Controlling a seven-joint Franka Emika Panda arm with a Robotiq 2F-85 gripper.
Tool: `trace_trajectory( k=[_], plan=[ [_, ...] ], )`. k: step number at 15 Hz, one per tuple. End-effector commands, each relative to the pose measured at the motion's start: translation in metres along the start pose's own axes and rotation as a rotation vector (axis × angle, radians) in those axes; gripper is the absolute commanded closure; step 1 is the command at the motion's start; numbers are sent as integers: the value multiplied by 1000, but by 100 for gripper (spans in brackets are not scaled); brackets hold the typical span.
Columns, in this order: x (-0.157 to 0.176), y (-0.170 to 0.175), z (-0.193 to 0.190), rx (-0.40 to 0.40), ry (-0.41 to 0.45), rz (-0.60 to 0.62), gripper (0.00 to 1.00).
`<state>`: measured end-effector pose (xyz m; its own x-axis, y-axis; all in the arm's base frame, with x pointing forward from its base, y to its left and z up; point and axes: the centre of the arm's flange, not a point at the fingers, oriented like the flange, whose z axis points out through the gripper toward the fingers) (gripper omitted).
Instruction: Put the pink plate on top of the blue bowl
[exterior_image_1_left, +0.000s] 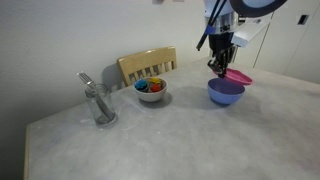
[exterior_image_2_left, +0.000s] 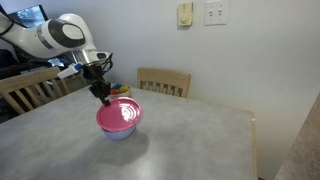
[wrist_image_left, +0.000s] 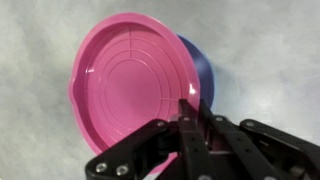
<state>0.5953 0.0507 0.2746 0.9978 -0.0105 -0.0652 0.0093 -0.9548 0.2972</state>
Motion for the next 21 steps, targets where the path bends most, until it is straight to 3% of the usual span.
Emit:
trace_trajectory(
  k=[1, 11, 21],
  plan=[
    [-5, -6, -1, 3, -28, 17, 97],
    [3, -31, 27, -33, -131, -52, 97],
    [15, -51, 21, -97, -180, -101, 97]
  ],
)
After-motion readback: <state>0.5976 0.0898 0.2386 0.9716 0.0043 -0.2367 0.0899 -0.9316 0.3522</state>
